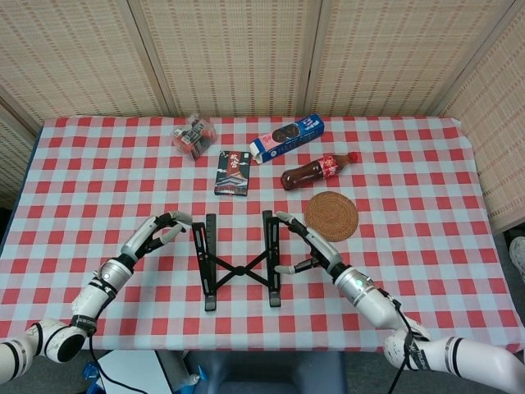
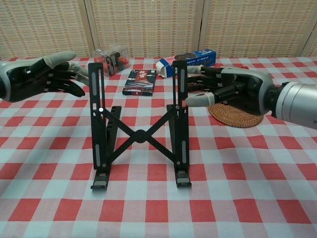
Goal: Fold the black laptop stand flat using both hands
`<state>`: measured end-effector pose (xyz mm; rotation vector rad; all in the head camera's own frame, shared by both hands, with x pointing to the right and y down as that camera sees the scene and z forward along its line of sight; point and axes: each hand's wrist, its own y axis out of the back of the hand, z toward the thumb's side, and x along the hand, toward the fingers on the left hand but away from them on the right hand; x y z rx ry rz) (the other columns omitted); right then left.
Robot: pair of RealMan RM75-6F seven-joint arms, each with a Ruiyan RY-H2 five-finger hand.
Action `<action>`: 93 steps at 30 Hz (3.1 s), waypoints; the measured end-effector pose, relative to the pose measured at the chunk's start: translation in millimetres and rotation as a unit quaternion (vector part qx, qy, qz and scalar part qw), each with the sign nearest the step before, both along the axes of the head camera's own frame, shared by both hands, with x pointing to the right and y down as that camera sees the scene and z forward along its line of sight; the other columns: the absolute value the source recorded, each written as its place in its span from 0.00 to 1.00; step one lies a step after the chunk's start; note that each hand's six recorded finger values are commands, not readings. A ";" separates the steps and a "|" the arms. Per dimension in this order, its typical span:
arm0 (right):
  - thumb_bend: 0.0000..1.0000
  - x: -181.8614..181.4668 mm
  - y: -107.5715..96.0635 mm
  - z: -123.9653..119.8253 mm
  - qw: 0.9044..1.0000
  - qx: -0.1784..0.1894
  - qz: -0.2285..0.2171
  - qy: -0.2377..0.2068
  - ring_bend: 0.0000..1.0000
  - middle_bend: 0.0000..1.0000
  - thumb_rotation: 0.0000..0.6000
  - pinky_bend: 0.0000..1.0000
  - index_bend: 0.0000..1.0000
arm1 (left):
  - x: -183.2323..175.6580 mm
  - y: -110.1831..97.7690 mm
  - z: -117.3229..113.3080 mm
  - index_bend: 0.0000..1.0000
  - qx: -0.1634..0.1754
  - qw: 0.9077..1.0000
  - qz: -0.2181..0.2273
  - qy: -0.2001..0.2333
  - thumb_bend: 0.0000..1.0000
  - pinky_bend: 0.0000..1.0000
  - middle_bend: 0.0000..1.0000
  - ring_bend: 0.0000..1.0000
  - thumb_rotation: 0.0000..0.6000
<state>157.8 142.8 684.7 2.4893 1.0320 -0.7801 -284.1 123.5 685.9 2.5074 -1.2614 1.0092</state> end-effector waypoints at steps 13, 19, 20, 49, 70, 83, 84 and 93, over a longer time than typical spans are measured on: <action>0.00 -12.8 16.3 -24.9 0.996 0.022 -0.071 -0.048 0.00 0.12 1.00 0.00 0.04 | 17.3 16.3 -29.2 0.39 -0.019 0.996 0.035 0.075 0.25 0.27 0.42 0.42 0.33; 0.00 -7.0 34.0 -46.4 0.993 0.033 -0.091 -0.071 0.01 0.14 1.00 0.00 0.04 | 13.9 30.8 -51.5 0.39 -0.001 0.994 0.061 0.089 0.25 0.27 0.42 0.42 0.36; 0.00 -6.1 37.1 -48.9 0.992 0.033 -0.093 -0.074 0.01 0.14 1.00 0.00 0.04 | 13.2 33.5 -54.8 0.39 0.002 0.994 0.065 0.090 0.25 0.27 0.42 0.42 0.38; 0.00 -10.8 87.2 -33.6 0.991 -0.029 -0.087 -0.100 0.01 0.14 1.00 0.00 0.04 | 12.9 72.1 -79.9 0.39 0.036 0.989 0.131 0.057 0.25 0.27 0.42 0.42 0.56; 0.05 -1.7 109.0 -24.5 0.980 -0.137 -0.013 -0.141 0.01 0.14 1.00 0.00 0.04 | 16.5 72.3 -80.4 0.39 0.038 0.988 0.137 0.052 0.25 0.27 0.42 0.42 0.56; 0.07 4.6 94.6 -34.2 0.988 -0.084 -0.030 -0.128 0.01 0.14 1.00 0.01 0.04 | 10.7 69.3 -76.2 0.37 0.079 0.983 0.163 0.004 0.25 0.27 0.42 0.41 0.89; 0.07 5.6 88.6 -39.1 0.990 -0.067 -0.036 -0.123 0.01 0.14 1.00 0.01 0.04 | 10.2 69.1 -75.3 0.36 0.086 0.982 0.166 -0.003 0.25 0.27 0.42 0.41 0.94; 0.07 14.6 40.2 -74.2 0.995 0.014 -0.034 -0.096 0.01 0.14 1.00 0.01 0.04 | 11.8 73.3 -61.3 0.36 0.136 0.967 0.206 -0.068 0.25 0.28 0.41 0.38 1.00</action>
